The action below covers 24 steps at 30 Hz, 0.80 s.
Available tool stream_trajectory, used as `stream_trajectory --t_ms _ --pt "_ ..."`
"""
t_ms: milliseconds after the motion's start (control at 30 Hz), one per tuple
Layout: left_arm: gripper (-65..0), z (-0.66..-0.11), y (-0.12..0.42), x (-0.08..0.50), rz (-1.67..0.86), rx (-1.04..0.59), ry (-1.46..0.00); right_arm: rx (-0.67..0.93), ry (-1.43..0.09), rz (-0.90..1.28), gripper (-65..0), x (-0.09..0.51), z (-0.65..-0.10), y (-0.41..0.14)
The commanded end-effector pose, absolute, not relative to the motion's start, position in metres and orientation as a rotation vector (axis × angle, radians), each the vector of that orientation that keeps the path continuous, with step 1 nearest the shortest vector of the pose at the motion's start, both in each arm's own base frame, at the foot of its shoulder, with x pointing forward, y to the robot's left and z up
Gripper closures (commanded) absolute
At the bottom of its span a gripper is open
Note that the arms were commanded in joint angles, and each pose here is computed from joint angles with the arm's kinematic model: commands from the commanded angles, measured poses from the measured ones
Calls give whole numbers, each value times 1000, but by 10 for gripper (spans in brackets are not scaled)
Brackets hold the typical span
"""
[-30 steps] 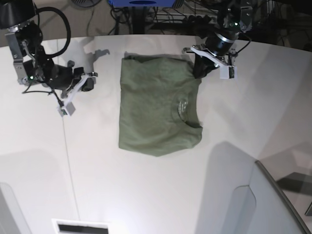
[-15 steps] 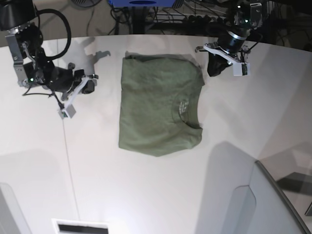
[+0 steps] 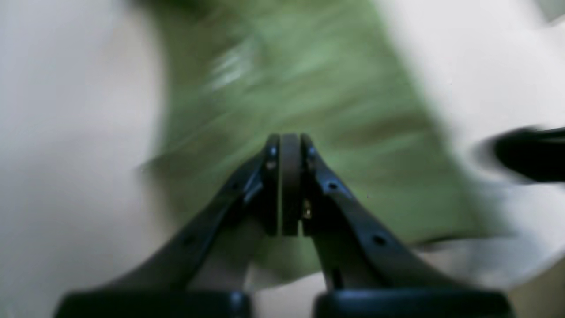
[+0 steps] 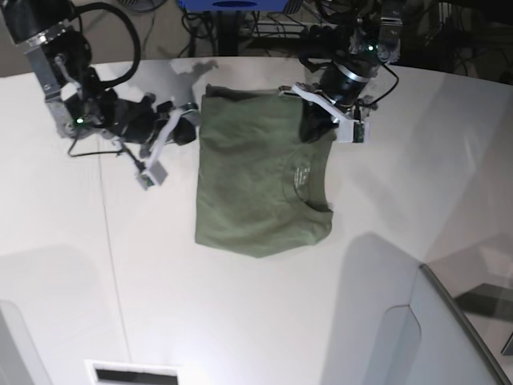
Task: Layout the t-shirt on the table in an organized manner, then fold the t-shirt properly
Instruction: 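Grasp the folded shirt's edge with both grippers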
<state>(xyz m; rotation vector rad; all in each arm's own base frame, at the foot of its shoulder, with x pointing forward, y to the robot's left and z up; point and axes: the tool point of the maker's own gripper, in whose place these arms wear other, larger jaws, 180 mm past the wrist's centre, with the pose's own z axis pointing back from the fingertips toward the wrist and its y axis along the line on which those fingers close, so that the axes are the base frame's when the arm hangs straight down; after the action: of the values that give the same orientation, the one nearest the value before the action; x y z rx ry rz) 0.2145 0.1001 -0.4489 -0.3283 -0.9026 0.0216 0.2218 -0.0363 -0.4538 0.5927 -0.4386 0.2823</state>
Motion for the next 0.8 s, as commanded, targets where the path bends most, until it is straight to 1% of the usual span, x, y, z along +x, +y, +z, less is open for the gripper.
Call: stream_trajectory --t_ms 0,100,267,567,767 --pt "0 -443 94 218 12 -345 -931 611 -469 291 0 229 -446 -32" --pt "0 -455 100 211 -15 -305 -899 649 -452 319 0 219 -446 -11" --pt "0 -458 112 204 -64 -266 -883 677 -444 341 0 217 -445 6" --pt "0 -456 124 205 -96 -242 -887 625 -389 256 0 214 -484 -16" --pt "0 -463 130 200 -98 -230 -864 624 -379 252 0 210 -486 -18"
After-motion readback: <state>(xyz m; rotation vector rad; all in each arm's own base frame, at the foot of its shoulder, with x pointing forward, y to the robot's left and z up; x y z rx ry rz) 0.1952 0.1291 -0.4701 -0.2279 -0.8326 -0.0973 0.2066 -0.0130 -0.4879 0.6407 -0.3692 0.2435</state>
